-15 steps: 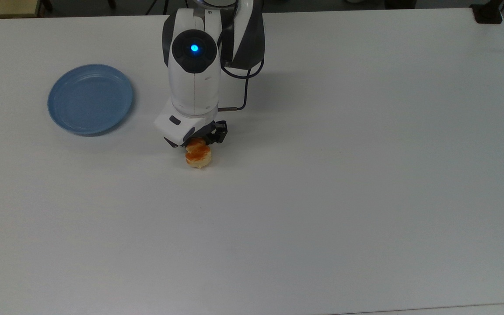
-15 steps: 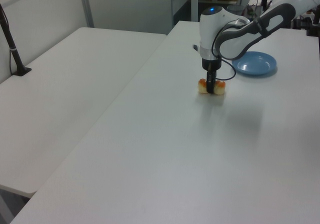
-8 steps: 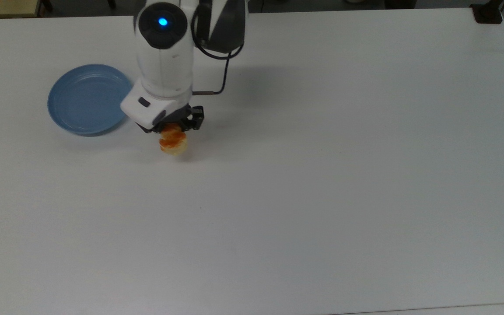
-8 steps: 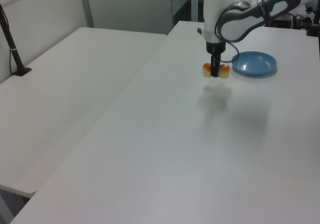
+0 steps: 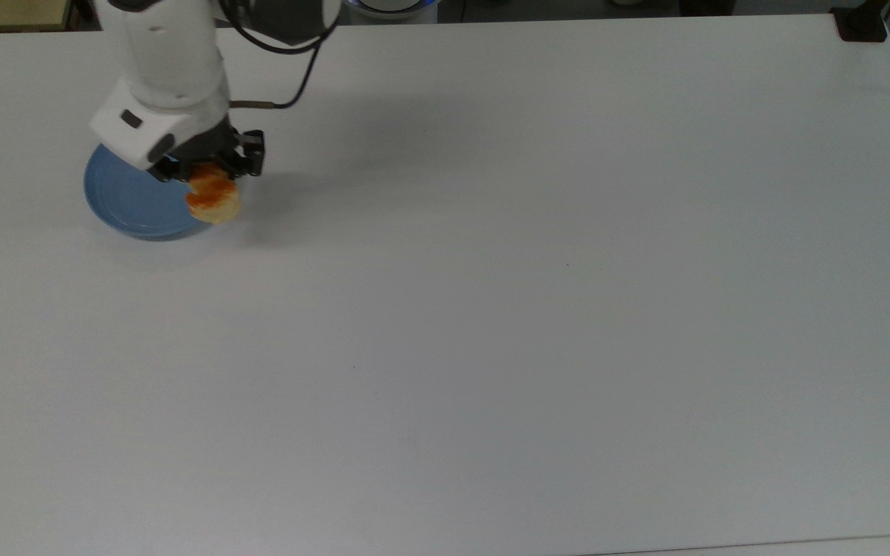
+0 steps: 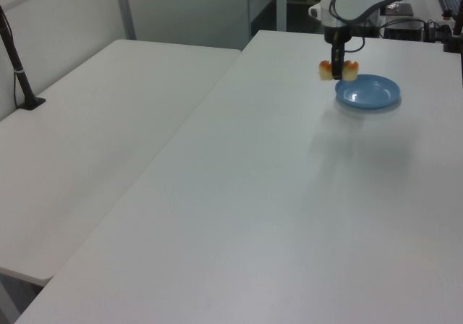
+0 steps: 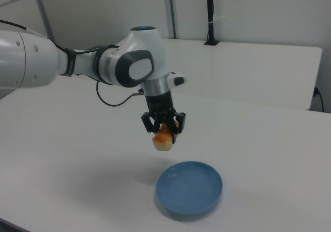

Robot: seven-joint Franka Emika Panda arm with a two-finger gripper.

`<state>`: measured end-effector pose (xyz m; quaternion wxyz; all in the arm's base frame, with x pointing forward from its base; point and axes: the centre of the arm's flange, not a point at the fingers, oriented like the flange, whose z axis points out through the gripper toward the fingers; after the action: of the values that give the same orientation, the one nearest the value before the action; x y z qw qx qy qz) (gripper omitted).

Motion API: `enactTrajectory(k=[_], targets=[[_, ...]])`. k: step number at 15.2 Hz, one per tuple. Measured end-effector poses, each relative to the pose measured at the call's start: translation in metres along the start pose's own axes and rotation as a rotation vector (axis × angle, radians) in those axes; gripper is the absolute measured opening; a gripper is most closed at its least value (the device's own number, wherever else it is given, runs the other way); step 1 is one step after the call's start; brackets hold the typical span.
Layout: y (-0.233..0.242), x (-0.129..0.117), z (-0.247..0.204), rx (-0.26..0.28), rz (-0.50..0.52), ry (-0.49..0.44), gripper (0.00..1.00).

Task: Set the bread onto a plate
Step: 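Lift the bread roll and carry it over the blue plate, then lower the bread roll onto the plate and open the gripper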

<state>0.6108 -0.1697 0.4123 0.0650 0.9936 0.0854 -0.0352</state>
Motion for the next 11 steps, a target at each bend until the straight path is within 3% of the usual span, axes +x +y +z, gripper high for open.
enactTrajectory(k=[7,11], targets=[[0.061,-0.047,0.032,0.007,-0.015,-0.064,0.40],[0.069,-0.058,0.062,-0.010,-0.018,-0.042,0.41]])
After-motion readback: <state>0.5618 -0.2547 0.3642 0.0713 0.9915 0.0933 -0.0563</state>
